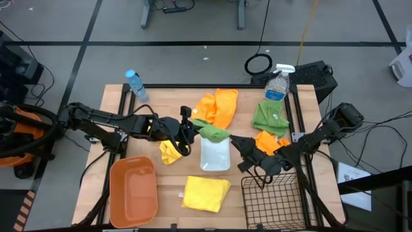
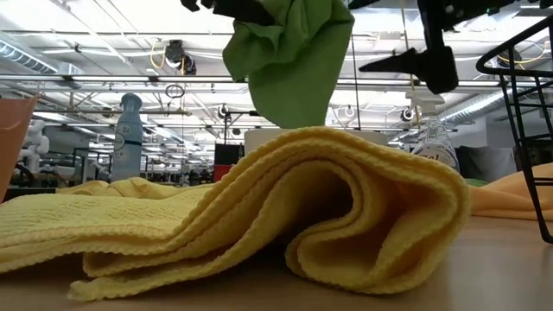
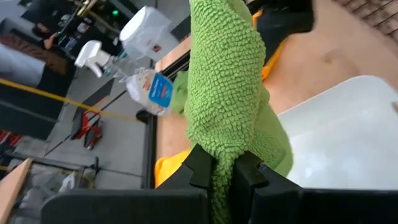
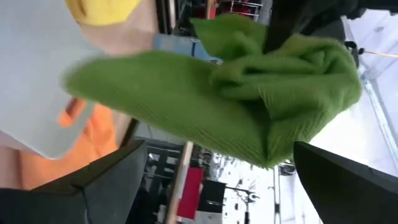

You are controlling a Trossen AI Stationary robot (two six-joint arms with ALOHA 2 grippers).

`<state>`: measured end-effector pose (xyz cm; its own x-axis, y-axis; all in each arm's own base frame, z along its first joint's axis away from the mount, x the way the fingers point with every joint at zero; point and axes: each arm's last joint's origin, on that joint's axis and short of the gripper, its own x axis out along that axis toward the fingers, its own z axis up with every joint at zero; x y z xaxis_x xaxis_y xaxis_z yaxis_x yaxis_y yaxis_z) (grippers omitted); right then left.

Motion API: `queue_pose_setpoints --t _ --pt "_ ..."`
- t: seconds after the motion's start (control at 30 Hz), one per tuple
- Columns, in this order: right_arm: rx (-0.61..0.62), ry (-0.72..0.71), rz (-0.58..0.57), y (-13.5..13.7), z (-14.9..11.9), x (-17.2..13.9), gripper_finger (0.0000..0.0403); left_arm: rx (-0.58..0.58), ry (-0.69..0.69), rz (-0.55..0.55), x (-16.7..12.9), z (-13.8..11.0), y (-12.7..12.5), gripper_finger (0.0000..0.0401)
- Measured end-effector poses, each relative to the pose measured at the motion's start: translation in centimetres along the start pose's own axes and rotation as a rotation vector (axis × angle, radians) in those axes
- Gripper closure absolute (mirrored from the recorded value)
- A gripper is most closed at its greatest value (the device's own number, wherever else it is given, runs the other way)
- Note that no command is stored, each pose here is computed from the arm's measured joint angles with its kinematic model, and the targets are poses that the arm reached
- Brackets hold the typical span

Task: Sort microfiber towel by color & place in baskets
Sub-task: Put the left green microfiber towel into the white bin

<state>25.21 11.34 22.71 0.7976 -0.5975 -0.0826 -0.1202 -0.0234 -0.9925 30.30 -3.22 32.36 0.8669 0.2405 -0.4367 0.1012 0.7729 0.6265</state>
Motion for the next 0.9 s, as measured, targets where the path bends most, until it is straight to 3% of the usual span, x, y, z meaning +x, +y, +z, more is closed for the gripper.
queue_pose_setpoints --t 0.13,0.33,0.67,0.9 --pt "0.020 0.014 -0.018 -0.4 -0.3 0.7 0.0009 -0.016 -0.015 -0.020 0.0 0.0 0.0 0.0379" --pt "0.109 -0.102 -0.062 -0.9 0.3 1.0 0.0009 -0.060 -0.027 -0.021 0.1 0.1 0.1 0.0379" --pt "0.022 -0.093 -0.150 -0.8 1.2 1.4 0.0009 -0.064 -0.054 -0.048 0.1 0.2 0.1 0.0379" --pt "0.170 -0.101 -0.193 -1.5 1.1 1.3 0.0009 -0.062 -0.054 -0.056 0.5 0.2 -0.1 0.0379"
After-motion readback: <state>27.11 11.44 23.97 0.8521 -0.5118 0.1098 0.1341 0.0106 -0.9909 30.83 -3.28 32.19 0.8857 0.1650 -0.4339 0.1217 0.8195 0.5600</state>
